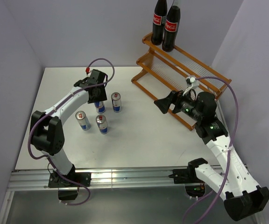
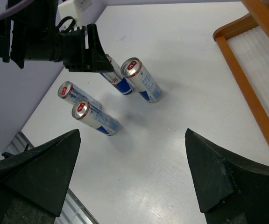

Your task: Place and organize the beverage onto the shelf

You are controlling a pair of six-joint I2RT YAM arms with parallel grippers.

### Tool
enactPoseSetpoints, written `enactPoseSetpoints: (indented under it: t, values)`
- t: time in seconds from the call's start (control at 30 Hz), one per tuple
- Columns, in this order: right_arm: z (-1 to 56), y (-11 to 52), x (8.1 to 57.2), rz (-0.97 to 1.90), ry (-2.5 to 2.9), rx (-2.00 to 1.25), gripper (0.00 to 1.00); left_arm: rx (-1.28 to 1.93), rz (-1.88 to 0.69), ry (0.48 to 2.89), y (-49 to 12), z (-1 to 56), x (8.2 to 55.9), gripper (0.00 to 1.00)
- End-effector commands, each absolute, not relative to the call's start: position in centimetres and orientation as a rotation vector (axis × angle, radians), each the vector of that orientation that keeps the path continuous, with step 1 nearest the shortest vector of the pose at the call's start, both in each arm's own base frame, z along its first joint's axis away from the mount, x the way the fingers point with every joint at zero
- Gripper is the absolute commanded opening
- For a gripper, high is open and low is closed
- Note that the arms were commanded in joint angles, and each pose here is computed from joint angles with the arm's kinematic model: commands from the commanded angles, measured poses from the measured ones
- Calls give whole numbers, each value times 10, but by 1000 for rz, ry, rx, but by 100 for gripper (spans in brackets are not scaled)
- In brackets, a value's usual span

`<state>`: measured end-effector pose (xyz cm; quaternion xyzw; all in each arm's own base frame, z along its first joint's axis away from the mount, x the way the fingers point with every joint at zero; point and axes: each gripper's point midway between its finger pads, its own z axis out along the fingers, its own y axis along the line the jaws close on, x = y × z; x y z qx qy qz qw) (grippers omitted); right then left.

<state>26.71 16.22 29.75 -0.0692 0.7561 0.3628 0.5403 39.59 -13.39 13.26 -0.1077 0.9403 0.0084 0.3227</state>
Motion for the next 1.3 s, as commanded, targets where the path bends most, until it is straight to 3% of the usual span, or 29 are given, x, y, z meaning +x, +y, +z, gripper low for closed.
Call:
enactPoseSetpoints:
  t: [0.0,0.1,0.47,0.87,1.27]
  values:
    - [298,171,272,840,1776,-222,100,-306,-13,2382,-134,168,409,16]
    - [295,185,269,870,1783,-287,100,-302,-20,2347,-131,188,406,0]
    - [294,238,260,944,1779,-497,99,-209,-165,2173,-133,282,382,0]
    - [315,287,231,935,1655,-844,98,73,-440,2063,-168,367,319,0]
    - [325,292,222,844,1549,-989,98,539,-872,1974,-251,383,243,0]
